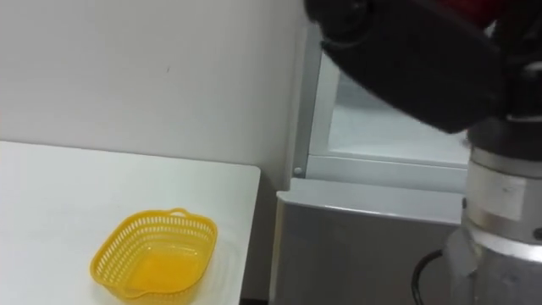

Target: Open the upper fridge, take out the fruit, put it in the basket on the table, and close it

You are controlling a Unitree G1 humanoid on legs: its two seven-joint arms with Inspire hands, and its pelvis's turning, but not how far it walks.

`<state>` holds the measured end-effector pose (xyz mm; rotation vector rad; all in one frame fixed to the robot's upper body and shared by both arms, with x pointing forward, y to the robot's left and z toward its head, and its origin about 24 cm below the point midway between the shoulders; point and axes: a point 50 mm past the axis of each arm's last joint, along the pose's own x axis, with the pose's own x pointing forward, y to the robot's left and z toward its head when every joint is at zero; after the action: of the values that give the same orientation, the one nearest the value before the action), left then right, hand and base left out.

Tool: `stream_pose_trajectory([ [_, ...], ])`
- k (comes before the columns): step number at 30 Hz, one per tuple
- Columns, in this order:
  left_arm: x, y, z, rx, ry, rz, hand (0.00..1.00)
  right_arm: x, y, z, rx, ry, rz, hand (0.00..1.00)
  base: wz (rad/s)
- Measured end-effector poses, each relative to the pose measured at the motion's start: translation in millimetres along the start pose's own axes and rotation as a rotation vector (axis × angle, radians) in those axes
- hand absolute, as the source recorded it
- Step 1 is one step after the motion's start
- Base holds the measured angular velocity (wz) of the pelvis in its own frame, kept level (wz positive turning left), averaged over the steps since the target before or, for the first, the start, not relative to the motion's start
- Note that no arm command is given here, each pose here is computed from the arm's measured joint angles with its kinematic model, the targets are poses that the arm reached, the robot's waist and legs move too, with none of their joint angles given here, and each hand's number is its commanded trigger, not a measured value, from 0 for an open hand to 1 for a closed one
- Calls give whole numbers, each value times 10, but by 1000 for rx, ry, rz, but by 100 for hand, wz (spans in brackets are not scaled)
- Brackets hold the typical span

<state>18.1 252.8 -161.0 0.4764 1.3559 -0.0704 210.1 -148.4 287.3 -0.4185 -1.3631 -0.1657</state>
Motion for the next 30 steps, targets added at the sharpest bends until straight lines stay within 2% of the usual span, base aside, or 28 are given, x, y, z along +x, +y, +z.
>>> stream_pose_trajectory([
  [7,27,20,119,35,-24,-58,0,-74,280,66,7,-20,181,100,-2],
  [16,20,-4,54,43,-1,-87,0,-63,524,22,32,1,333,100,12],
  [22,16,-22,29,51,7,-100,0,-130,667,-134,28,76,434,100,7],
  [30,16,3,25,53,13,-102,0,-408,790,-662,-38,335,589,100,10],
])
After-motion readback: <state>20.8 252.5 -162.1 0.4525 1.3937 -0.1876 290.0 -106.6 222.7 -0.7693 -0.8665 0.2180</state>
